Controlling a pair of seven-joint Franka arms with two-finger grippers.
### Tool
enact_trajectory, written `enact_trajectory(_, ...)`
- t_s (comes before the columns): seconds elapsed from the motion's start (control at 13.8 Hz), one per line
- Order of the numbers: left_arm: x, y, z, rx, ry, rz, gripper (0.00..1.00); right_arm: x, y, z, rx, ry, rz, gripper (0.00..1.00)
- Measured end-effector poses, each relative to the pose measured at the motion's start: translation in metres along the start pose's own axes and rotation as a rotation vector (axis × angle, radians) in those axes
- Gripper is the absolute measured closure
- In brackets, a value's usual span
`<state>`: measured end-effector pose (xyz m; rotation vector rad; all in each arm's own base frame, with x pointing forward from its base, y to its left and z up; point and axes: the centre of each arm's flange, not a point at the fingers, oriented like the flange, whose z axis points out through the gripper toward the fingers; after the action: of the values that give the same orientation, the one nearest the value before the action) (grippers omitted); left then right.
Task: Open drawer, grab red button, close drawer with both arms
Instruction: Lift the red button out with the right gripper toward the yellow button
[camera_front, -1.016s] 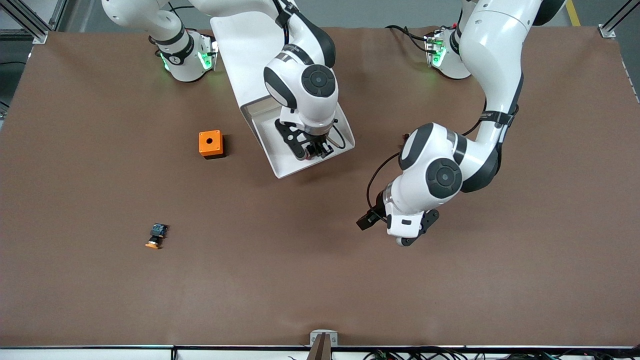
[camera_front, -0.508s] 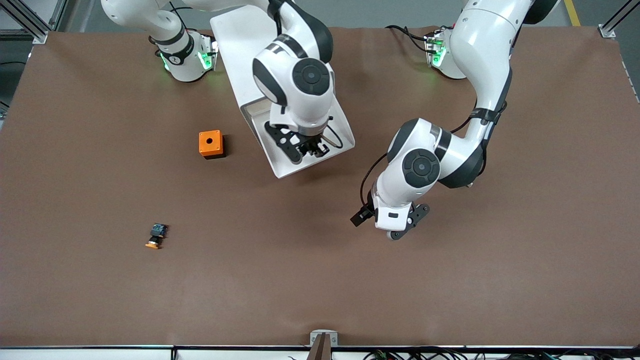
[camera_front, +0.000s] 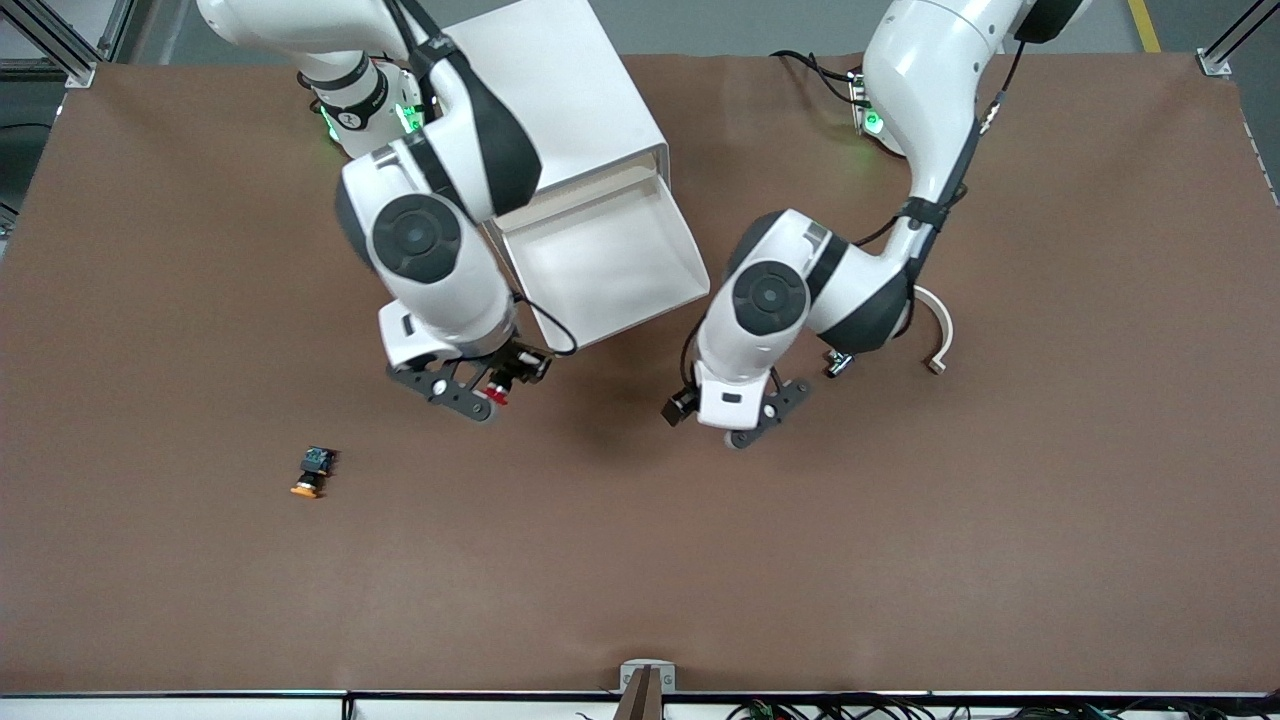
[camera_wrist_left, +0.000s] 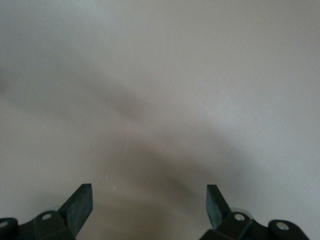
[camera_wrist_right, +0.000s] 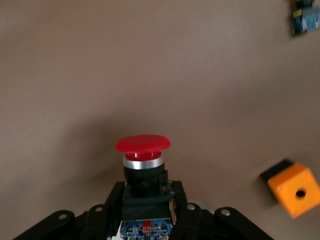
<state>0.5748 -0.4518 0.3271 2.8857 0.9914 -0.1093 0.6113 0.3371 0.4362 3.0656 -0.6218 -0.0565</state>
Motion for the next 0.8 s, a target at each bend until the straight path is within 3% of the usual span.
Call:
enact_trajectory(0.22, -0.044, 0.003, 0.011, 0.052, -0.013, 0.018, 0.00, 0.036, 0.021, 0.014, 0.011, 0.011, -0.093, 0.57)
enact_trajectory(0.58, -0.084, 0.000, 0.028, 0.109, -0.024, 0.046, 0.00, 0.098, 0.070, 0.082, 0.007, -0.028, -0.137, 0.57)
enact_trajectory(0.8, -0.107, -0.001, 0.037, 0.130, -0.024, 0.048, 0.00, 0.130, 0.106, 0.131, 0.012, -0.018, -0.132, 0.57)
